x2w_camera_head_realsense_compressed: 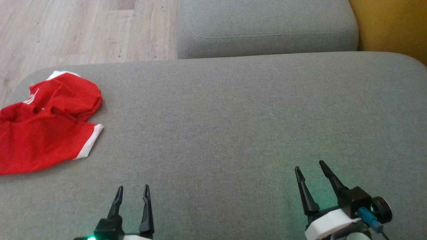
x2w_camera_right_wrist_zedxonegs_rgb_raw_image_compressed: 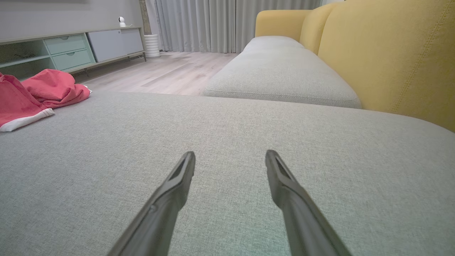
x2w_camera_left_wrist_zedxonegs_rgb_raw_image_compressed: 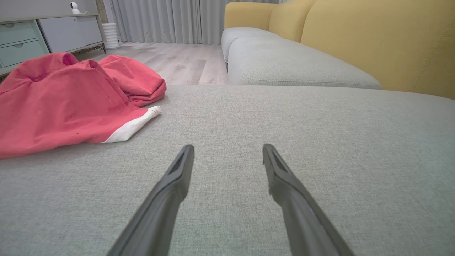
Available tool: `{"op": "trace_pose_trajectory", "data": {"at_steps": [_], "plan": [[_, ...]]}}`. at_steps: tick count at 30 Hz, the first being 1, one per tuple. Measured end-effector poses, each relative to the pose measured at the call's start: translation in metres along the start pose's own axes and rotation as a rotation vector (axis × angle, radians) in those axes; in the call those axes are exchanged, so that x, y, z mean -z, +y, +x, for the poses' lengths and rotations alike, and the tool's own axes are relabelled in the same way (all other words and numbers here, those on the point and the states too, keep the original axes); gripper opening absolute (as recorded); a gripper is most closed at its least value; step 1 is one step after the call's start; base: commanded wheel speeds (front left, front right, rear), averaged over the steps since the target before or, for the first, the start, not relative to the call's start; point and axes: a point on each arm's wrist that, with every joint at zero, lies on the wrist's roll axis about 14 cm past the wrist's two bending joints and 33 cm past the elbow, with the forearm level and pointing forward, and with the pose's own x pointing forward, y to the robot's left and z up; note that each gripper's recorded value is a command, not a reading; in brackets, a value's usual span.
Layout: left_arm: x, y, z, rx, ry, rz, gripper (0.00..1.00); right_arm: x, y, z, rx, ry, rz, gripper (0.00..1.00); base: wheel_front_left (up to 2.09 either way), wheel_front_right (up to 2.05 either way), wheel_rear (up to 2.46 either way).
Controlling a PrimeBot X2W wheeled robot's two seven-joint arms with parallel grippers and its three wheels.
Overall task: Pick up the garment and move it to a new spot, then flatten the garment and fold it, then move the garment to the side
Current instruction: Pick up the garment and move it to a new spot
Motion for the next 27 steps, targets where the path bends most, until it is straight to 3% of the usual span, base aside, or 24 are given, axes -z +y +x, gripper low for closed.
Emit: {"op": "trace_pose_trajectory", "data": {"at_steps": [7, 13, 27], "plan": [[0.001, 0.003, -0.002, -0.010, 0.002, -0.001, 1.00, -0.003, 0.001, 0.004, -0.008, -0.007, -0.001, 1.00, 0.00, 0.00, 0.00], [-0.001, 0.024, -0.014, -0.087, -0.011, -0.009, 1.00, -0.010, 0.015, 0.018, -0.062, -0.026, -0.004, 1.00, 0.00, 0.00, 0.00], [-0.009, 0.100, -0.074, -0.380, -0.067, -0.056, 1.00, -0.018, 0.109, 0.053, -0.368, -0.033, -0.038, 1.00, 0.00, 0.00, 0.00]]}}
